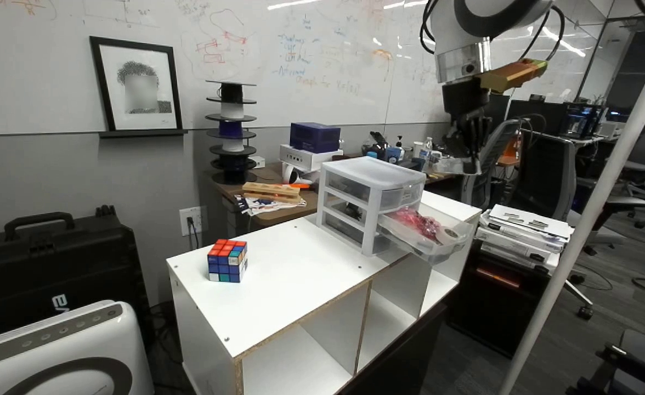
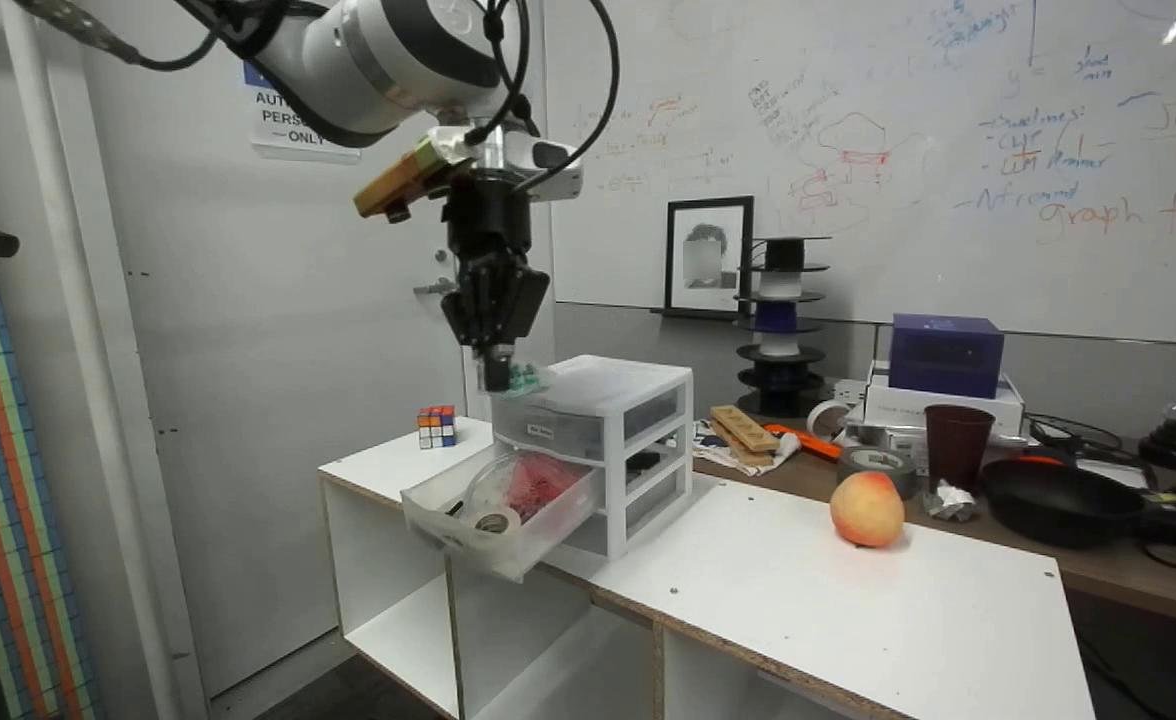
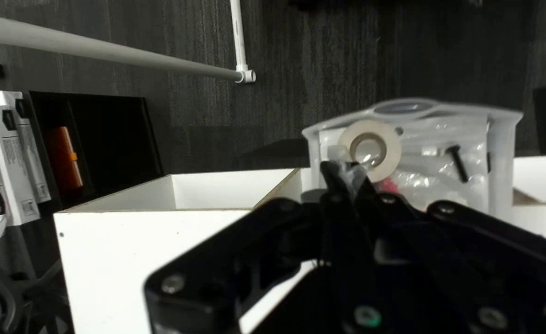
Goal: Put the roll of tape and plastic bag on the table into the open drawer and then close the drawer
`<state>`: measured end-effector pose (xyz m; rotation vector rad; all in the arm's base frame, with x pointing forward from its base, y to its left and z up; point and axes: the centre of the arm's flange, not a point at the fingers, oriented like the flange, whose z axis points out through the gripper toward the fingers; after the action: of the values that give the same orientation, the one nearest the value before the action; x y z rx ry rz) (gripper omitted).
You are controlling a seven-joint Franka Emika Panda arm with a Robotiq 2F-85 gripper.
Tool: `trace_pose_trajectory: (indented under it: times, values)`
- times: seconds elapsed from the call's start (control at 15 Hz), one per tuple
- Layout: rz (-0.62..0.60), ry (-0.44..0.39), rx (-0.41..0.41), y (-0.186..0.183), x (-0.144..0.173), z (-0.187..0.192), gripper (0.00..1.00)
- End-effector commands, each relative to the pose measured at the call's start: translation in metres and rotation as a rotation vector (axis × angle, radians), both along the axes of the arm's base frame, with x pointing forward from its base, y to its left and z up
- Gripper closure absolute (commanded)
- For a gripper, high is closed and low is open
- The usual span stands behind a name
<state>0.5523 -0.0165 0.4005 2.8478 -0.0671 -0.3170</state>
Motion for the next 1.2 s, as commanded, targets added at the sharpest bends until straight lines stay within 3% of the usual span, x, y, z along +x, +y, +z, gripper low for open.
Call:
trace_pose_trajectory:
  times: [0.0,0.27,0.6,1.13]
  values:
    - [0.121,0.049,0.011,0.030,-0.087,-0.013,0.93]
    - [0.148,0.073,-0.003,0.032,-0.109,-0.045,0.93]
    - [0.173,-0.059,-0.029,0.017,-0.112,-0.073,0.93]
    - [0.137,-0.195,0.036,0.005,-0.096,-0.069,0.93]
